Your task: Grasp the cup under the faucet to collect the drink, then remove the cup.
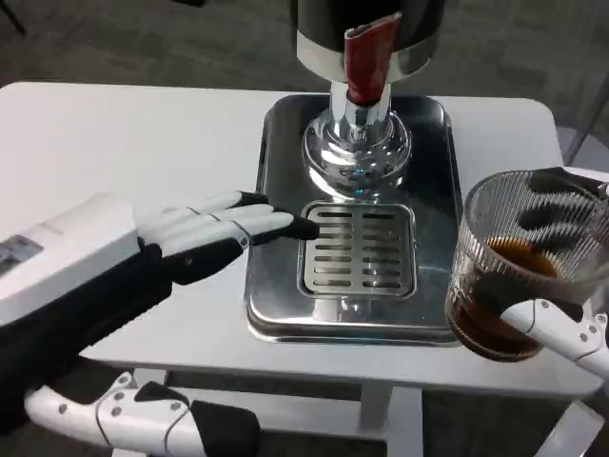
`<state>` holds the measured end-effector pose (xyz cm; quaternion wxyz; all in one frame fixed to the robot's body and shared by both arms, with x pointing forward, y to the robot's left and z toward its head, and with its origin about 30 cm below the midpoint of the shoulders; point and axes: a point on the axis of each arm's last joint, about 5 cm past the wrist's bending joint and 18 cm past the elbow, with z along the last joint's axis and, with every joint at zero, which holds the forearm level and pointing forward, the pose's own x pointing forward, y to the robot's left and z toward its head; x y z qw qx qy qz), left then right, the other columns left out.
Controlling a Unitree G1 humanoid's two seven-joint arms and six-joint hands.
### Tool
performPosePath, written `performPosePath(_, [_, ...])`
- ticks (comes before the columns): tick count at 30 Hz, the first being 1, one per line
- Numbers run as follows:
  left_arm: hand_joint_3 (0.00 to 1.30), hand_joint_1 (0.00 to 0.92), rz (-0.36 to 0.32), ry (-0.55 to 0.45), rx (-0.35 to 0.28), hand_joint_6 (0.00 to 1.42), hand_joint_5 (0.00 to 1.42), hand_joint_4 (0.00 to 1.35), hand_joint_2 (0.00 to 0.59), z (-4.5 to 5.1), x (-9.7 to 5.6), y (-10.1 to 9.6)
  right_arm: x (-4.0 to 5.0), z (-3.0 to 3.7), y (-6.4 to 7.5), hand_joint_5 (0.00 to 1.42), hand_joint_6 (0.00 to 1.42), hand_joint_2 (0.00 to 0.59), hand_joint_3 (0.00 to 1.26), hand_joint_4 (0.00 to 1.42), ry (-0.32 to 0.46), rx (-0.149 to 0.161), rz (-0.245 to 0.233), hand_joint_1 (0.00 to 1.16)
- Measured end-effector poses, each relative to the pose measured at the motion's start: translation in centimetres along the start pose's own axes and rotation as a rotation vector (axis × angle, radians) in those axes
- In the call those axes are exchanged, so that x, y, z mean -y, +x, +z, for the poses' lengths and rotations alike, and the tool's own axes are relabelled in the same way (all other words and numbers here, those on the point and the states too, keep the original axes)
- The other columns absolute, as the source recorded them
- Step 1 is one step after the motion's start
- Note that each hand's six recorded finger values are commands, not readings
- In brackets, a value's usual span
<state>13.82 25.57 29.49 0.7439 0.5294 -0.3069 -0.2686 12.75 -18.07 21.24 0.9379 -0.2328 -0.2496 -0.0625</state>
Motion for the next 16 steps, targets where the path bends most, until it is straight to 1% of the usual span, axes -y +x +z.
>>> performPosePath(16, [0.13, 0.000, 0.000, -0.001, -0.005, 0.17, 0.04, 0.00, 0.043, -0.02, 0.00, -0.09, 0.02, 0.03, 0.07, 1.42, 1.42, 0.223, 1.02, 1.18, 0.000, 0.004, -0.002, 0.82])
